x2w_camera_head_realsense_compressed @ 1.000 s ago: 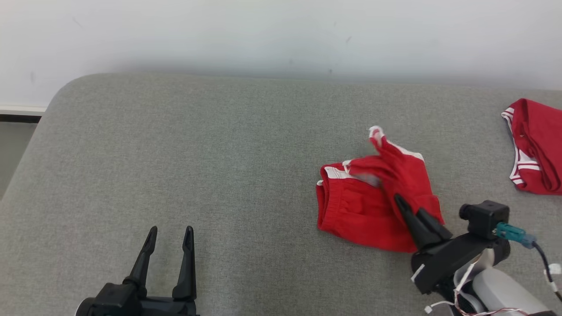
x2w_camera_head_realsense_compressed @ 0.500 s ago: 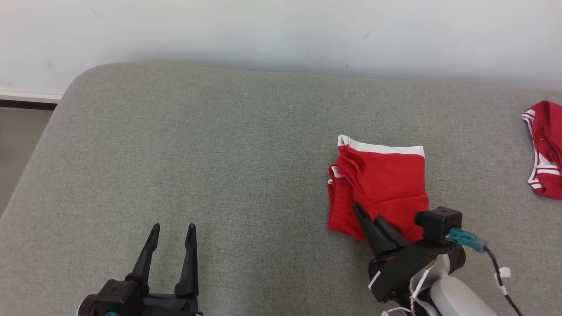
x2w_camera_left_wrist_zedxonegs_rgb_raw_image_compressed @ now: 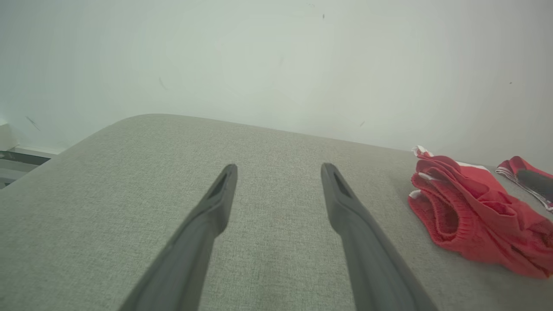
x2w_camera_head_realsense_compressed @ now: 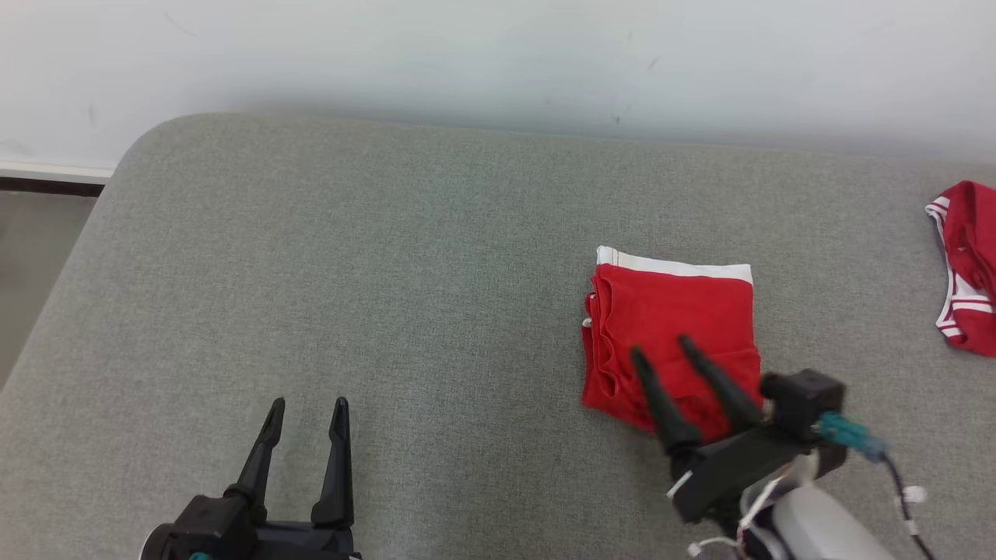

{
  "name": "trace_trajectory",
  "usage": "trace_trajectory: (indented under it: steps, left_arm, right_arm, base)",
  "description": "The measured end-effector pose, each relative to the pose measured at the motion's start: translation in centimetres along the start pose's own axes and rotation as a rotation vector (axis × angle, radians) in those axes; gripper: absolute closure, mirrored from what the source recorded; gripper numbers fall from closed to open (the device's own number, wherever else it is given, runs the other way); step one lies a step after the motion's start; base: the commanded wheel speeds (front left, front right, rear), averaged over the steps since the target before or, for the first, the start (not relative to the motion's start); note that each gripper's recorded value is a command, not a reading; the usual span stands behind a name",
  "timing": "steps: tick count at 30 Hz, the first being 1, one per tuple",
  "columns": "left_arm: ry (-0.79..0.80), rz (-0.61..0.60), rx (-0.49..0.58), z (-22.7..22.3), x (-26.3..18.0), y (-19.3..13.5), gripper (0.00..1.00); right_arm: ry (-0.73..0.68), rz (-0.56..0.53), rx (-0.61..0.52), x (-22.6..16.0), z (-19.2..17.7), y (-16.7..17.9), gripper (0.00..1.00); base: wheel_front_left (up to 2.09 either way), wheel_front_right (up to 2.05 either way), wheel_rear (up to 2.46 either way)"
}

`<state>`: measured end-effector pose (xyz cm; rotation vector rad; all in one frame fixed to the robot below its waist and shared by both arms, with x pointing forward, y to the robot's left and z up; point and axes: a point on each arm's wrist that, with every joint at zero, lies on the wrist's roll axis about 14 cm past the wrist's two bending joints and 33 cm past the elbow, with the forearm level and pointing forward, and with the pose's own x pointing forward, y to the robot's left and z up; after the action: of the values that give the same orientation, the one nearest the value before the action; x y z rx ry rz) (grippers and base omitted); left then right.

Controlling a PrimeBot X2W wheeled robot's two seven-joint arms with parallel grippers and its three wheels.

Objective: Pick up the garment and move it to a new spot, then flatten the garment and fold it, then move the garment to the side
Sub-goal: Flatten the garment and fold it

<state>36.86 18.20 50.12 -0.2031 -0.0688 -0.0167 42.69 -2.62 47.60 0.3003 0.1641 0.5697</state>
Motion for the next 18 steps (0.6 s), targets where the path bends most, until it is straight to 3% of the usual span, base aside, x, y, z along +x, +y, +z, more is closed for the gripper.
trace_trajectory:
  steps: [6,11,12,13,14,18]
  left_arm:
    - [-0.014,0.003,0.000,0.4,0.0,0.1,0.00]
    - [-0.018,-0.002,0.001,0.6,-0.2,0.0,0.00]
    - [-0.018,-0.002,0.002,0.6,-0.2,-0.1,0.00]
    - [-0.019,-0.002,0.002,0.6,-0.3,-0.1,0.00]
    - [-0.019,-0.001,0.003,0.6,-0.3,0.0,0.00]
    - [-0.019,0.001,0.009,0.7,-0.6,0.1,0.00]
  right_arm:
    - [-0.147,-0.100,-0.034,-1.6,4.2,-4.1,0.00]
    - [-0.178,-0.208,-0.061,-3.3,5.3,-7.7,0.00]
    - [-0.169,-0.227,-0.067,-3.5,5.1,-8.4,0.25]
    - [-0.156,-0.246,-0.068,-3.7,4.8,-9.0,0.91]
    - [-0.142,-0.260,-0.067,-3.9,4.3,-9.4,1.00]
    - [-0.070,-0.278,-0.109,-3.6,2.8,-10.4,1.00]
  base:
    - [0.00,0.00,0.00]
    - [0.00,0.00,0.00]
    - [0.00,0.00,0.00]
    - [0.00,0.00,0.00]
    - [0.00,0.00,0.00]
    - [0.00,0.00,0.00]
